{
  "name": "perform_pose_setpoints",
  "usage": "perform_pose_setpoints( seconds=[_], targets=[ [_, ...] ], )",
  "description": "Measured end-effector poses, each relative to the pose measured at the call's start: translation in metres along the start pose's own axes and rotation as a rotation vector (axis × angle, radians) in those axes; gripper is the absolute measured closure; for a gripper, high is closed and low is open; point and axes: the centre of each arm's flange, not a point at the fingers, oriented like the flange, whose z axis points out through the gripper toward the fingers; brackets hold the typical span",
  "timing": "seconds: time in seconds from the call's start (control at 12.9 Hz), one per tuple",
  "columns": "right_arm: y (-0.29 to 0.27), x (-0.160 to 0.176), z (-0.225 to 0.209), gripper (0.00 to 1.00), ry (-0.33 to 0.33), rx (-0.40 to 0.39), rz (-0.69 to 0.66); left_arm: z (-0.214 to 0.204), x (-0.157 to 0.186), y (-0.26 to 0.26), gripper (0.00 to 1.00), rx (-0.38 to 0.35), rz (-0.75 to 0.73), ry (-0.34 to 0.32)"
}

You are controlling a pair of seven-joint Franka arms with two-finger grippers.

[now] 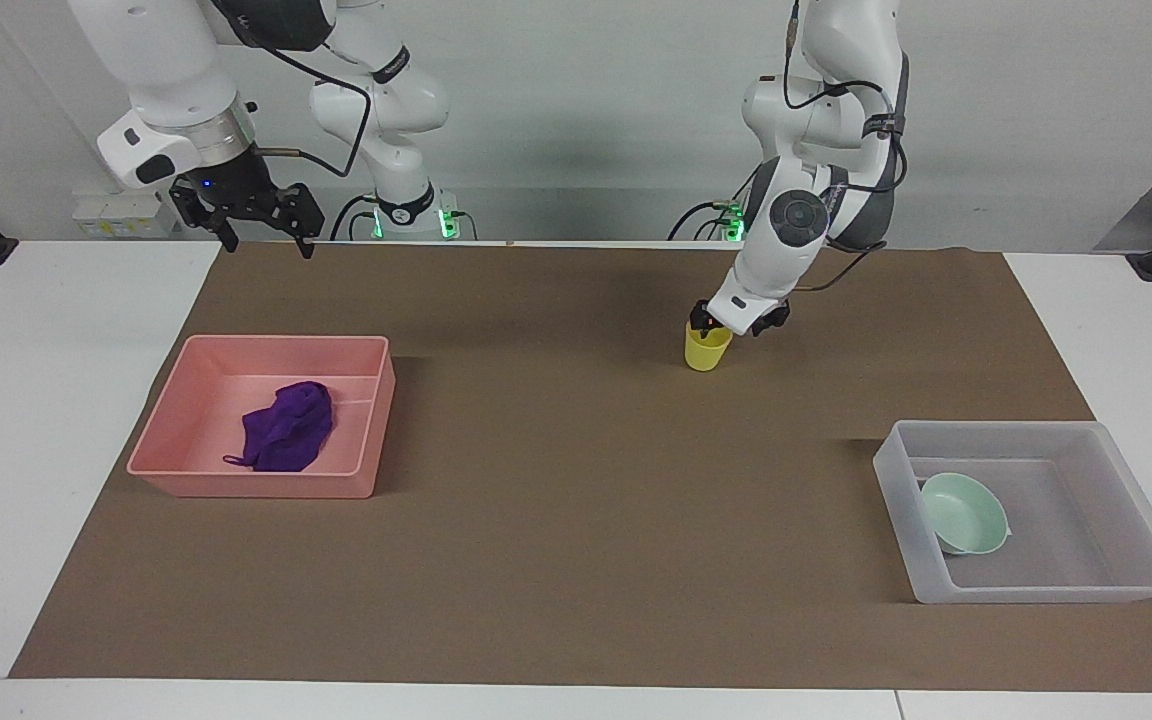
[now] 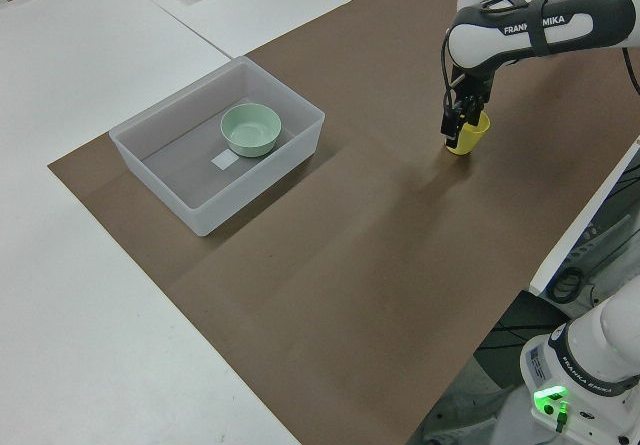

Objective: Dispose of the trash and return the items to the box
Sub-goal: 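Reach the left gripper to the yellow cup and grasp it, then carry the yellow cup into the clear bin and set it in the bowl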

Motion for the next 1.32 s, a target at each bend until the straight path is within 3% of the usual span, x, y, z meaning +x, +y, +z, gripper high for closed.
perform_pose_setpoints(
  seconds=[0.08,0.39,0.47,0.78,0.93,1.09,1.32],
  targets=[
    [0.000,0.000,-0.002,0.00,0.002,0.000,-0.001,0.001,0.000,0.000,0.33,0.000,-0.006,-0.001],
    [-0.003,0.000,-0.003,0.00,0.006,0.001,-0.006,-0.001,0.005,0.004,0.85,-0.003,-0.012,0.006],
    [-0.003,0.000,-0.003,0.00,0.005,0.001,-0.006,-0.006,0.008,0.006,0.95,-0.008,-0.011,0.015],
    [-0.004,0.000,-0.003,0.00,0.005,0.003,-0.006,-0.026,0.017,0.005,0.96,-0.022,-0.028,0.037],
    [-0.004,0.000,-0.003,0.00,0.005,0.003,-0.006,-0.063,0.033,-0.022,0.96,-0.035,-0.086,0.023],
    [-0.004,0.000,-0.003,0.00,0.008,0.003,-0.006,-0.115,0.055,-0.074,0.96,-0.073,-0.184,0.052],
    [-0.004,0.002,-0.004,0.00,0.022,0.004,-0.006,-0.198,0.077,-0.186,0.96,-0.140,-0.332,0.171]
  ],
)
